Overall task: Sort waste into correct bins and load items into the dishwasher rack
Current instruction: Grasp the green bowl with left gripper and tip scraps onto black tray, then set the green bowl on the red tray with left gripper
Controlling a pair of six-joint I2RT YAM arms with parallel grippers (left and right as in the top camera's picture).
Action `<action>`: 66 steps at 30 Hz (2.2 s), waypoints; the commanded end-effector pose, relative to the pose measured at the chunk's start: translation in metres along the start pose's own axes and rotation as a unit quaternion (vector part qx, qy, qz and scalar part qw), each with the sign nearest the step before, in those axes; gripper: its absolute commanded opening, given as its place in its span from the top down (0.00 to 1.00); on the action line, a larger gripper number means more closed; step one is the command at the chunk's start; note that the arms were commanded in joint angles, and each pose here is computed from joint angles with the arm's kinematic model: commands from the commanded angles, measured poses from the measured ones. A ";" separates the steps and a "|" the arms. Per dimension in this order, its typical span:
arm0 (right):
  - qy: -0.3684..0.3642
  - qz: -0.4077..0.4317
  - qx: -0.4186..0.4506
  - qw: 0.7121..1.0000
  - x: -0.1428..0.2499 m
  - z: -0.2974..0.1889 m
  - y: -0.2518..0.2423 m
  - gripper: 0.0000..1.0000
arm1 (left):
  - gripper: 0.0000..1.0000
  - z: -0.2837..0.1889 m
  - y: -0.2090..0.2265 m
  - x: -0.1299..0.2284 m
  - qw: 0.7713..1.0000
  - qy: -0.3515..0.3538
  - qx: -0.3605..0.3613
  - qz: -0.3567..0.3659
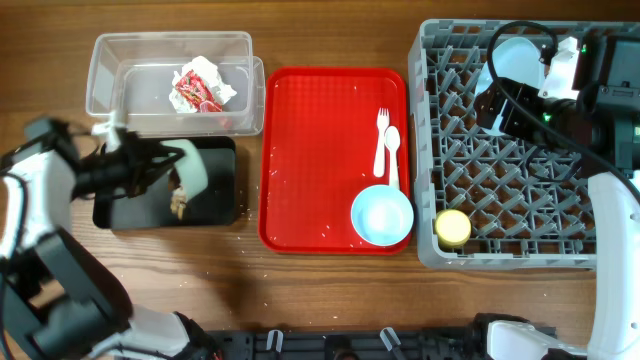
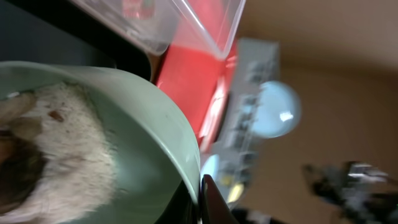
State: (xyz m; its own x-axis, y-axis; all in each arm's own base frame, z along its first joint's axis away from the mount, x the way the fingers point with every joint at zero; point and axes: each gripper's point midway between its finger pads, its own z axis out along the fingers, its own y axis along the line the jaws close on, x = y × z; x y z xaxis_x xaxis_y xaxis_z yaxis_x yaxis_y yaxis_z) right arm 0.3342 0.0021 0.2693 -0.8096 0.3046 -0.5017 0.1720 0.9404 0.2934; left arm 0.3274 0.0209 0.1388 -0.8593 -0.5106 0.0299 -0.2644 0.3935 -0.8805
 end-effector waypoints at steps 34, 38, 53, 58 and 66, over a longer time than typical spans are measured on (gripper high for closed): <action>0.001 -0.021 0.000 1.000 0.000 -0.002 0.000 0.01 | 0.96 -0.010 -0.110 0.050 0.983 0.045 0.166 0.068; 0.003 -0.020 0.000 1.000 0.001 -0.002 0.000 0.00 | 0.96 0.036 -0.118 0.057 0.990 0.085 0.047 0.098; 0.028 -0.055 -0.058 0.996 0.017 0.000 0.039 0.00 | 0.96 0.229 -0.045 0.148 0.856 0.058 -0.375 0.350; 0.041 -0.051 -0.071 0.995 0.023 0.006 0.057 0.00 | 0.69 0.242 -0.030 0.155 0.855 0.072 -0.385 0.341; 0.111 -0.041 -0.092 0.989 0.046 0.067 0.111 0.07 | 0.33 0.153 -0.101 0.072 0.910 -0.052 -0.334 0.242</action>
State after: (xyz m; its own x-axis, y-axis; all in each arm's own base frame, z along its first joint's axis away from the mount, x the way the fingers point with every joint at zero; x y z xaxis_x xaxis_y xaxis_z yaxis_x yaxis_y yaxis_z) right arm 0.3484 0.1034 0.2409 -0.8977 0.1654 -0.4084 -0.0024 0.9250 0.3799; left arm 0.3267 -0.2102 0.0779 -0.9729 -0.0376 -0.2284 0.0028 0.9848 -0.1738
